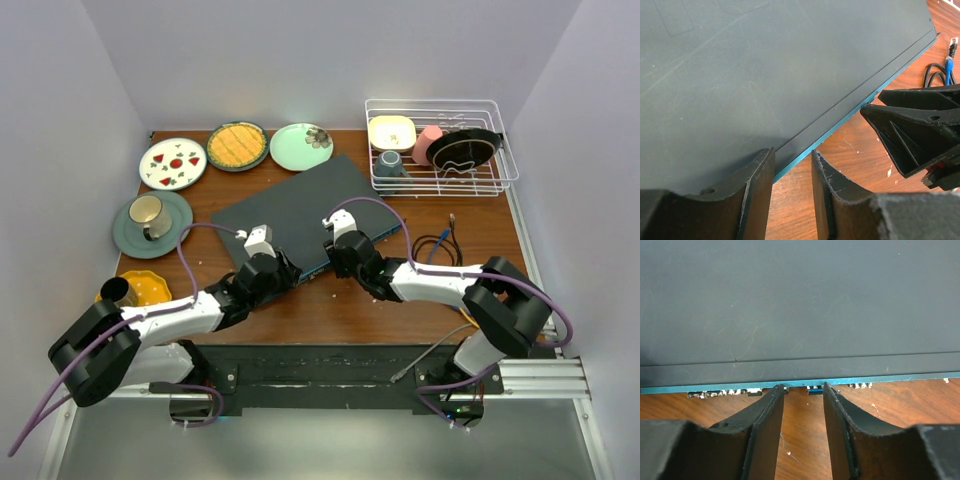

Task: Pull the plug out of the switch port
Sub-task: Adjust the switch port at the center of the board.

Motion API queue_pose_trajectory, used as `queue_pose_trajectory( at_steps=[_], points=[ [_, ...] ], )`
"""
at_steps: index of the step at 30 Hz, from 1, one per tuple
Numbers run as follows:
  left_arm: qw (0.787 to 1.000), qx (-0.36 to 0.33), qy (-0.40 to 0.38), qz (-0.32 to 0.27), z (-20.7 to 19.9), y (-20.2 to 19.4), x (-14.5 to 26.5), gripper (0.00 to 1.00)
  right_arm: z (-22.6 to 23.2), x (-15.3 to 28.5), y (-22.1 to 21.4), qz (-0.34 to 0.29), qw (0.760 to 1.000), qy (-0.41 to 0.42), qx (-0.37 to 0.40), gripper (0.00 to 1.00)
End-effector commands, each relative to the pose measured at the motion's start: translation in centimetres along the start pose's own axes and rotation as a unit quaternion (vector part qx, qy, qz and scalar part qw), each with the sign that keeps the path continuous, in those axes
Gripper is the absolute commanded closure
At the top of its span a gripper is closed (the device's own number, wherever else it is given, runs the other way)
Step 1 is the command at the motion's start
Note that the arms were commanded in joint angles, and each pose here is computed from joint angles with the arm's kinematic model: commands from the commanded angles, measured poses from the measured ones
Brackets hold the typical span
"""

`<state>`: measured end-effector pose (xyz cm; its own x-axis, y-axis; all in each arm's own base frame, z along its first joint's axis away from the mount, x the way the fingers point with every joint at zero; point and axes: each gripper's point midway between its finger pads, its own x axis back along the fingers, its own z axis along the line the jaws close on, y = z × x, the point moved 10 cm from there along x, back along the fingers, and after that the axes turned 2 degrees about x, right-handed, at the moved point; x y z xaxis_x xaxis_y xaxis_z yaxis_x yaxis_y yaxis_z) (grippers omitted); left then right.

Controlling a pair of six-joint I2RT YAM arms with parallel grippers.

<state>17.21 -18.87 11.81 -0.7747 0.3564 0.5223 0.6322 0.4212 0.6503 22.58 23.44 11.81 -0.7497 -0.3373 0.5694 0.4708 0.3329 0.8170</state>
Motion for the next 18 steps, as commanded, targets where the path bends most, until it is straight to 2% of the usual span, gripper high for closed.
queue_pose_trajectory(
  at_steps=[1,10,11,13,15,18],
  points=[
    [0.999,-0.013,0.028,0.039,1.7,-1.5,0.5,0.59,-0.6,-0.4,0.5,-0.001,1.0,-0.029,0.013,0.59],
    [0.999,-0.01,0.025,0.04,1.7,-1.6,0.5,0.59,-1.0,0.6,0.0,-0.002,1.0,-0.028,0.008,0.59],
    [0.999,-0.009,0.026,0.04,1.8,-1.6,0.5,0.59,-1.0,0.7,0.0,-0.003,1.0,-0.028,0.008,0.57],
    [0.999,-0.01,0.026,0.04,1.7,-1.5,0.5,0.59,-1.1,1.0,0.2,-0.008,1.0,-0.026,0.005,0.46],
    [0.999,-0.011,0.027,0.039,1.8,-1.5,0.6,0.59,-1.3,1.3,0.0,-0.01,1.0,-0.026,0.003,0.41],
    [0.999,-0.01,0.028,0.036,1.8,-1.5,0.6,0.59,-1.5,1.5,0.0,-0.013,1.0,-0.023,0.001,0.4]
  ],
)
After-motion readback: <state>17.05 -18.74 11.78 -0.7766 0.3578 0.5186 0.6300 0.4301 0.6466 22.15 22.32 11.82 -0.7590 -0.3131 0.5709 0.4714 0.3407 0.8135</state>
